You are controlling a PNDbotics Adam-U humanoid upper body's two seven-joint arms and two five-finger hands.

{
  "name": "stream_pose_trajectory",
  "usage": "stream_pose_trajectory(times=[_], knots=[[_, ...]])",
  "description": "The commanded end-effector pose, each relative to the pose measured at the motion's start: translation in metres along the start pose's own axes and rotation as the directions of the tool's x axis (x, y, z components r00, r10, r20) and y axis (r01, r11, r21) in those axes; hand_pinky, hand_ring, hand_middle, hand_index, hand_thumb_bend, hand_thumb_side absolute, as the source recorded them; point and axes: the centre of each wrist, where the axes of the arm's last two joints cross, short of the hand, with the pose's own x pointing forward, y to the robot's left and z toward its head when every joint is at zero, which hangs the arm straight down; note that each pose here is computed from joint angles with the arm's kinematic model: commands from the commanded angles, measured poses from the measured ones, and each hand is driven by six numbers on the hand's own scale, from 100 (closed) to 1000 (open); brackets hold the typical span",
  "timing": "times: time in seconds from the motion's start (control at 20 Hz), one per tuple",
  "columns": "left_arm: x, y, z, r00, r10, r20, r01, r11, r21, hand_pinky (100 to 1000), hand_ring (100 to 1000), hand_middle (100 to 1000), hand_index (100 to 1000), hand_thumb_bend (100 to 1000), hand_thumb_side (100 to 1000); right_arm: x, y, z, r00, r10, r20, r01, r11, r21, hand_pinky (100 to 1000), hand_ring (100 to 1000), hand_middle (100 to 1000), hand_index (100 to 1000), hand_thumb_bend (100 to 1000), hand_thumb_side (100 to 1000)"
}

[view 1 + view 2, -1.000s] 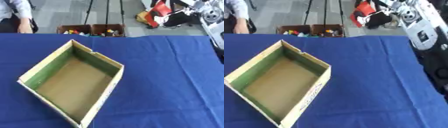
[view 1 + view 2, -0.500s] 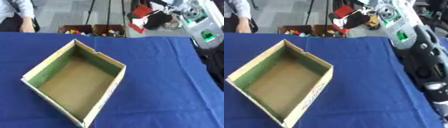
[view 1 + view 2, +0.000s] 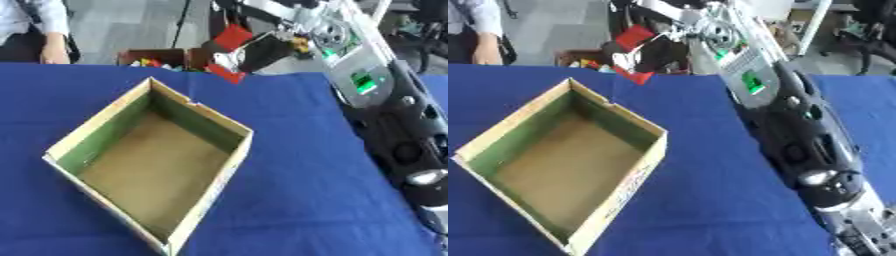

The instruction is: Pick up objects on the table and place them in the box.

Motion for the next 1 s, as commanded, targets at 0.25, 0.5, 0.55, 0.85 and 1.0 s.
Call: stream_pose_trajectory(times=[0.25,0.5,0.55,0.85,1.0], knots=[[0.005,0.001,-0.011,1.0,-0.001,0.027,0.002,1.0,-0.028,562,668,749,890,100,743,0.023,-0.002,-0.016,0.996,-0.04,0.082,0.04,0.999,-0.002,334,436,412,409,311,136],[0.004,0.0,-0.012,0.999,0.01,0.038,-0.009,1.0,-0.023,562,668,748,889,100,742,0.03,0.026,-0.029,0.99,-0.11,0.084,0.106,0.993,0.046,334,437,413,408,357,116],[0.004,-0.001,-0.013,0.999,0.011,0.042,-0.01,1.0,-0.022,561,667,748,888,100,743,0.031,0.031,-0.031,0.99,-0.115,0.079,0.111,0.993,0.051,334,437,413,408,371,110],[0.004,-0.002,-0.015,0.997,0.026,0.07,-0.027,1.0,0.004,558,664,745,883,100,743,0.037,0.058,-0.039,0.988,-0.14,0.06,0.135,0.988,0.073,334,437,413,407,400,100],[0.003,-0.003,-0.017,0.995,0.035,0.089,-0.037,0.999,0.019,559,664,743,879,100,744,0.038,0.074,-0.043,0.988,-0.146,0.042,0.141,0.985,0.098,335,438,413,407,394,104]])
